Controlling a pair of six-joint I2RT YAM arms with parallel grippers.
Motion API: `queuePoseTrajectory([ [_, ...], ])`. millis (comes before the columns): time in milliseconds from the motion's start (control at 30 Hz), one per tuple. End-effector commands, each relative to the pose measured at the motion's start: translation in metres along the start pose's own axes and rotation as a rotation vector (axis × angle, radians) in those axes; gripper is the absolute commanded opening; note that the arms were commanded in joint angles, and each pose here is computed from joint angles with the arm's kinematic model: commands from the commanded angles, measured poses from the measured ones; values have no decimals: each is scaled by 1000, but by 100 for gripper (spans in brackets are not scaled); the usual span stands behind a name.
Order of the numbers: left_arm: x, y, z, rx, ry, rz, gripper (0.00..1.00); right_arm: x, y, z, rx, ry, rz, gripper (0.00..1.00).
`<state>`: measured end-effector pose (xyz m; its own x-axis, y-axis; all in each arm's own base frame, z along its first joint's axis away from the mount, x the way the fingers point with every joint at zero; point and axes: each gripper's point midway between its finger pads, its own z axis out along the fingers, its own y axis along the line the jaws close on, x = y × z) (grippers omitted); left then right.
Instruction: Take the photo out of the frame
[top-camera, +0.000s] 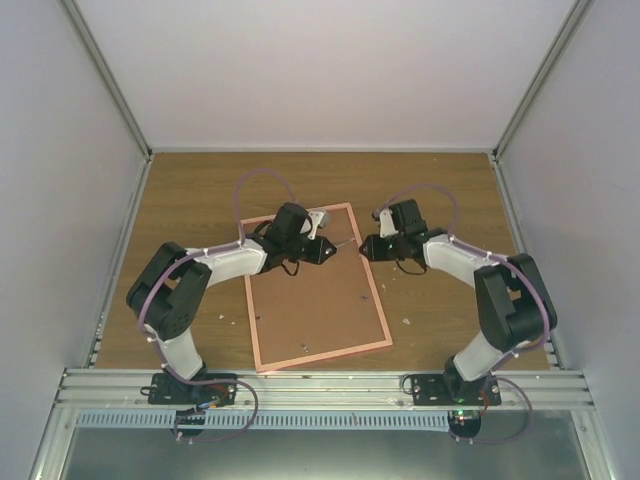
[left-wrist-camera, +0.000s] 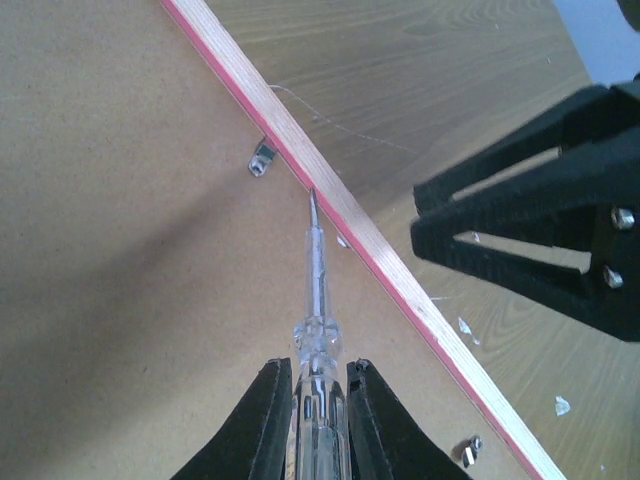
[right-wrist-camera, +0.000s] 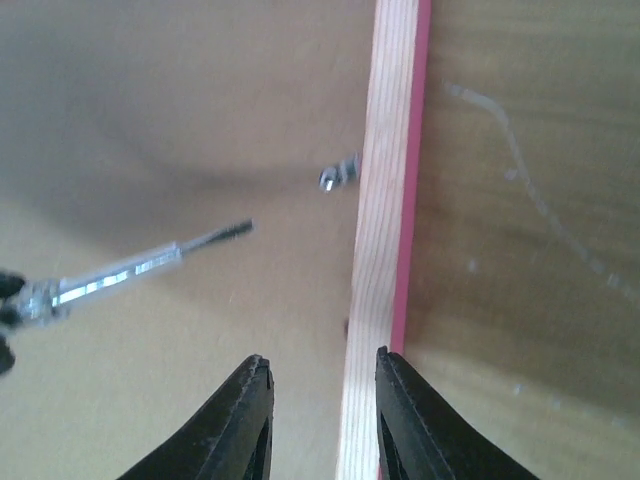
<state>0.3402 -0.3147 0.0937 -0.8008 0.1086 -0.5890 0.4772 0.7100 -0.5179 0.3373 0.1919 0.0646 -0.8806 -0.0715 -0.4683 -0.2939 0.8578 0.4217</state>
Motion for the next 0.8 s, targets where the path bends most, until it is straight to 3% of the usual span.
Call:
queuePoseTrajectory([
  [0,-17,-1,7,10,-32,29,0,-23,-10,12,57,-38,-44,30],
  [400,-10,8,25,2,6,28,0,-6,-14,40,15,36,-28,27],
  [767,-14,11,34,5,1,32,0,5,-18,46,13,57,-10,14],
])
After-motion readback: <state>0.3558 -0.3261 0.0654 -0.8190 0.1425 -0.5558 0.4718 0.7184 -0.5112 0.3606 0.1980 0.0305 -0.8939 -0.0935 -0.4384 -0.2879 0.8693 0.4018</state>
